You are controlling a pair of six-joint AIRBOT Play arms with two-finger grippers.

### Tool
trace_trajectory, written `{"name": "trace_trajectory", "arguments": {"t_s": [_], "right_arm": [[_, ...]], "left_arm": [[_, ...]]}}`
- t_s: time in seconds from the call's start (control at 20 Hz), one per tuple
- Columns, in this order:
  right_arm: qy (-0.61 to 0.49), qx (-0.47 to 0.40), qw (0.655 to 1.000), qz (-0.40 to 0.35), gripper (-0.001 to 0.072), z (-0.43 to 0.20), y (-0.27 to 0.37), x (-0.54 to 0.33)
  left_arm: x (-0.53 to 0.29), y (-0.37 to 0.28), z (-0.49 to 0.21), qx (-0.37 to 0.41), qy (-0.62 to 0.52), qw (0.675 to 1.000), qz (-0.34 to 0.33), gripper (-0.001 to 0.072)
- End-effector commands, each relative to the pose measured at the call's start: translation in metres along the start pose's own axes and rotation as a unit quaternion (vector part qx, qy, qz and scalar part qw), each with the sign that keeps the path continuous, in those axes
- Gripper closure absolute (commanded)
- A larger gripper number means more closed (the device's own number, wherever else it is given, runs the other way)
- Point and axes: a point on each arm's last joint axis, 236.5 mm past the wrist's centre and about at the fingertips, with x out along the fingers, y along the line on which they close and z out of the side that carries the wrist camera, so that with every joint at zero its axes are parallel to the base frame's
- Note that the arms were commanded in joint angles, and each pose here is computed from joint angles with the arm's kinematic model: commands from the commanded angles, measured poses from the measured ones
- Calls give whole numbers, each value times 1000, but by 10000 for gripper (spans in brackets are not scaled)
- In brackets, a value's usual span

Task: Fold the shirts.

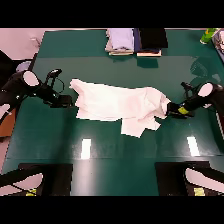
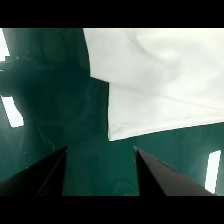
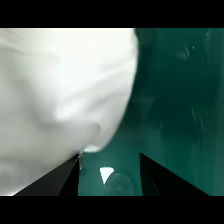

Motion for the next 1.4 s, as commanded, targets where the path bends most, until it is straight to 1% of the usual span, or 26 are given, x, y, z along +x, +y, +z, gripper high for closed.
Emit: {"name": "trace_trajectory", "arguments": {"t_s": [0.0,0.05,0.1,0.2,0.25,0.5,0.6,0.85,1.15,1.2,1.25,1.3,1.35], "right_arm": [[-5,-1,1000,3,284,7,12,20],[-9,-3,1000,3,315,9,13,22],[-10,-4,1000,3,447,10,13,23],[-14,-10,1000,2,678,12,13,22],[-13,-14,1000,2,694,12,13,22],[-10,-14,1000,2,694,10,13,22],[-10,-14,1000,2,694,10,13,22],[-9,-14,1000,2,694,9,13,22],[-10,-13,1000,3,694,10,13,22],[-11,-14,1000,3,694,11,13,21],[-15,-16,1000,4,694,14,15,18],[-18,-22,1000,5,694,18,18,13],[-22,-26,999,7,695,22,21,6]], "left_arm": [[0,-1,0,-2,0,1000,-2,207],[0,-1,0,-2,-1,1000,-2,208],[0,-1,0,-2,-1,1000,-2,207],[1,0,0,-2,0,1000,-2,207],[2,0,-1,-3,2,1000,-2,207],[31,8,-18,-17,31,999,-1,206],[48,-1,-23,-16,50,999,-11,206],[74,-32,-26,20,59,998,-20,207],[76,-34,-30,29,65,997,-17,210],[76,-34,-30,29,65,997,-17,300],[76,-34,-30,29,65,997,-17,558],[76,-34,-29,30,63,997,-17,682],[75,-34,-24,31,54,998,-15,679]]}}
